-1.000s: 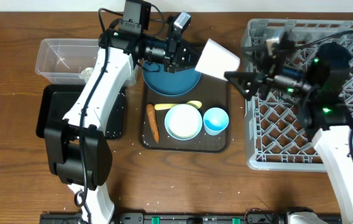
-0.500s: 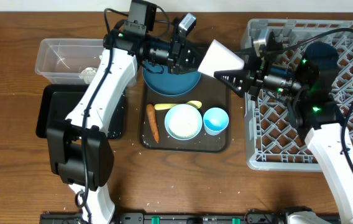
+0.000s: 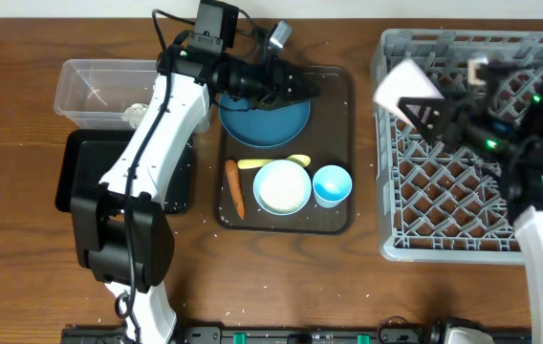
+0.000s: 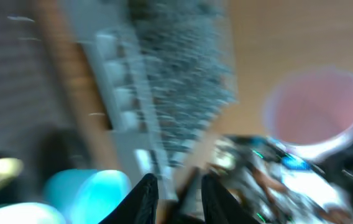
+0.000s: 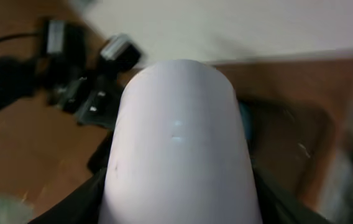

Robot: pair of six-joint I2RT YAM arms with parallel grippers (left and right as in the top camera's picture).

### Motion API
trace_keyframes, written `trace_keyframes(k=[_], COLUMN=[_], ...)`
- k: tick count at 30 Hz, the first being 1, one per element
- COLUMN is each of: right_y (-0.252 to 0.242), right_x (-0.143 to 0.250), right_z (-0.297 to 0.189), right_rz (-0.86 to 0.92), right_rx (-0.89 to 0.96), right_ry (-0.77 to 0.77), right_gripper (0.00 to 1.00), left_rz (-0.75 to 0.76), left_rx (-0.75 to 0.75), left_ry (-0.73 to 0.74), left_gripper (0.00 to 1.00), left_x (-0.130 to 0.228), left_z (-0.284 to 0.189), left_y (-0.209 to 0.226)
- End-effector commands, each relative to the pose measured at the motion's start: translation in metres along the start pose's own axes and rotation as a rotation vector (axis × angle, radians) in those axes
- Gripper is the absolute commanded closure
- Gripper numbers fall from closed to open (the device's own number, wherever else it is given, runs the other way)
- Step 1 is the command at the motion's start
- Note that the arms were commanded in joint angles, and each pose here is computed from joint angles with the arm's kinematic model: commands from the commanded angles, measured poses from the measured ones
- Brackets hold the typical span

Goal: Sort waste into correct bins and load items into the dishwasher rack
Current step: 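Grasp the pink cup with the right gripper and open the left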

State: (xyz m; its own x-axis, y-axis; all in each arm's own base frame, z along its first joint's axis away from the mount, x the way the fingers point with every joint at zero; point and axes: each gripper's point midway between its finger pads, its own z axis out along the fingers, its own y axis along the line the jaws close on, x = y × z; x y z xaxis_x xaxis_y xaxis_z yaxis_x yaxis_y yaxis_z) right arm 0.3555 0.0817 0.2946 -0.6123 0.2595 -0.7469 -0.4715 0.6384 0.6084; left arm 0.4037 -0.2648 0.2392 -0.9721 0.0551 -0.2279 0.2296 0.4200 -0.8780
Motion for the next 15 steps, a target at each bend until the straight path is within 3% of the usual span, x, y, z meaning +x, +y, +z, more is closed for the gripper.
trace_keyframes(k=[1, 7, 15], right_y=[-0.022, -0.040, -0.039], right_x=[-0.006, 0.017, 0.049], right_z=[-0.030, -0.071, -0.099], right_rz=[0.003, 0.063, 0.115], right_rx=[0.251, 0.597, 0.828], right_ry=[-0.049, 0.074, 0.307], right_gripper=[0.51, 0.51, 0.55], left_rz=[-0.020, -0.055, -0.084], left_rx=[-0.349, -0.658, -0.852], left_ry=[-0.128, -0.179, -0.182], left_gripper=[0.73, 0.73, 0.73], left_x=[-0.019, -0.016, -0.006], left_z=[-0.011, -0.031, -0.051], left_y=[0.058, 0.103, 0.128])
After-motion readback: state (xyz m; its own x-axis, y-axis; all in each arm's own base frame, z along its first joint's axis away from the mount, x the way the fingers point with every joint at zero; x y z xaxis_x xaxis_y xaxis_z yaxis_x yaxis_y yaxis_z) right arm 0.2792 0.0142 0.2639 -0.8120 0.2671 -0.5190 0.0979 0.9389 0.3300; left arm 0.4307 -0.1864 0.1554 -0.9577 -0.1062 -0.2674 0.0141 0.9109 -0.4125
